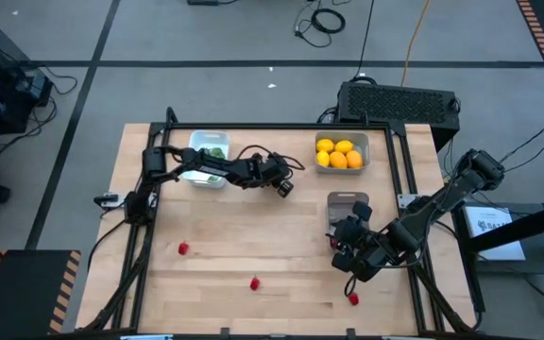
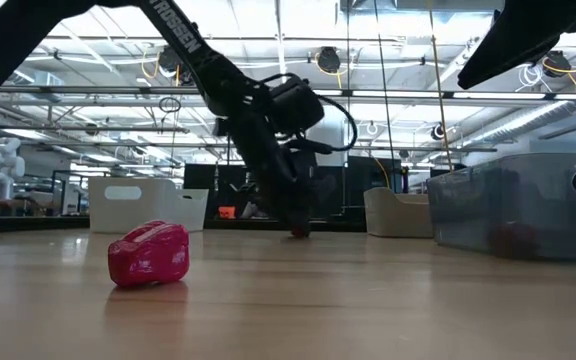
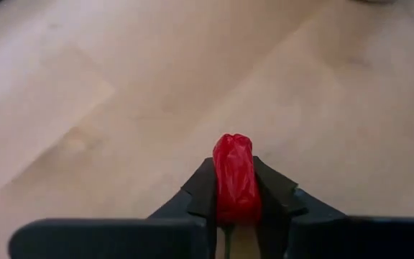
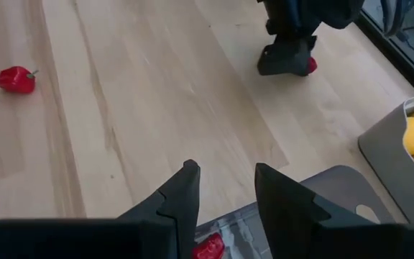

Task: Sort produce into baskets
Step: Put the red chili pepper into the black bin

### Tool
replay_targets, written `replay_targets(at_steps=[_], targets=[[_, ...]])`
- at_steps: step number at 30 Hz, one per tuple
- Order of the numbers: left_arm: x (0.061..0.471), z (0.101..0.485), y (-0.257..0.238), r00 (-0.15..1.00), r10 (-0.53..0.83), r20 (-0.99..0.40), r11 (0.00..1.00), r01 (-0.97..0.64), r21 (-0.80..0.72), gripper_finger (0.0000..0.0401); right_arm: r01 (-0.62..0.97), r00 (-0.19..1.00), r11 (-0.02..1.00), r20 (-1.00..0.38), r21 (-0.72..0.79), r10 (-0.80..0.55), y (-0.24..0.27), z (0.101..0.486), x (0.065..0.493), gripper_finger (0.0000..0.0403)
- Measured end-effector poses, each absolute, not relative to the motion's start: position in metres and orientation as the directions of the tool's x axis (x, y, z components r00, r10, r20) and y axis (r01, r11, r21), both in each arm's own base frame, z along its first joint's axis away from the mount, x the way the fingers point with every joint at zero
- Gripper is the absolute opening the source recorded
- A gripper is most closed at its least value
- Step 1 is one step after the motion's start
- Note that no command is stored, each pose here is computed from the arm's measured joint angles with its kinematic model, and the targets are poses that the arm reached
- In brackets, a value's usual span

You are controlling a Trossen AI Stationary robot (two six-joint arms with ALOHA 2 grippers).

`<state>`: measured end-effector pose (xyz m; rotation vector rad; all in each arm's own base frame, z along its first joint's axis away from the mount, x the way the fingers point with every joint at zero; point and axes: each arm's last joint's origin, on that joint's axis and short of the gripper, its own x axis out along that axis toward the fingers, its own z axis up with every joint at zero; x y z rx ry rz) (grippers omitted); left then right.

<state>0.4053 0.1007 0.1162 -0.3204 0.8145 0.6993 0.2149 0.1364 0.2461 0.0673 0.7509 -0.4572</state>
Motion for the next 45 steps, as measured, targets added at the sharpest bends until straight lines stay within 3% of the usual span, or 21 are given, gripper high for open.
replay_targets(at_steps=[5, 9, 14, 21, 28, 39, 45], targets=[[0.410, 0.141, 0.076, 0.594, 0.327, -0.735, 0.855, -0.517, -0.037, 0.0081, 0.424, 0.641, 0.900, -0.670, -0.098, -0.375, 0.137, 0.246, 0.215, 0.0125], [0.418, 0.166, 0.042, 0.737, 0.138, -0.662, 0.968, -0.243, -0.069, 0.0090, 0.425, 0.642, 0.900, -0.669, -0.097, -0.375, 0.137, 0.246, 0.215, 0.0125], [0.431, 0.188, -0.006, 0.878, -0.003, -0.479, 0.998, -0.026, -0.054, 0.0091, 0.429, 0.651, 0.899, -0.661, -0.086, -0.373, 0.137, 0.247, 0.216, 0.0125], [0.451, 0.196, -0.035, 0.974, -0.047, -0.222, 0.999, 0.042, -0.029, 0.0092, 0.448, 0.665, 0.894, -0.659, -0.022, -0.350, 0.141, 0.248, 0.216, 0.0125], [0.486, 0.192, -0.040, 0.975, -0.093, -0.200, 0.995, 0.085, -0.047, 0.0092, 0.446, 0.680, 0.895, -0.659, 0.025, -0.321, 0.150, 0.248, 0.210, 0.0125], [0.525, 0.177, -0.043, 0.955, -0.077, -0.285, 0.997, 0.071, -0.032, 0.0095, 0.398, 0.708, 0.917, -0.641, 0.014, -0.297, 0.165, 0.248, 0.197, 0.0125], [0.524, 0.177, -0.049, 0.957, -0.026, -0.287, 0.999, 0.037, 0.032, 0.0144, 0.392, 0.708, 0.920, -0.643, 0.015, -0.291, 0.166, 0.248, 0.196, 0.0125]])
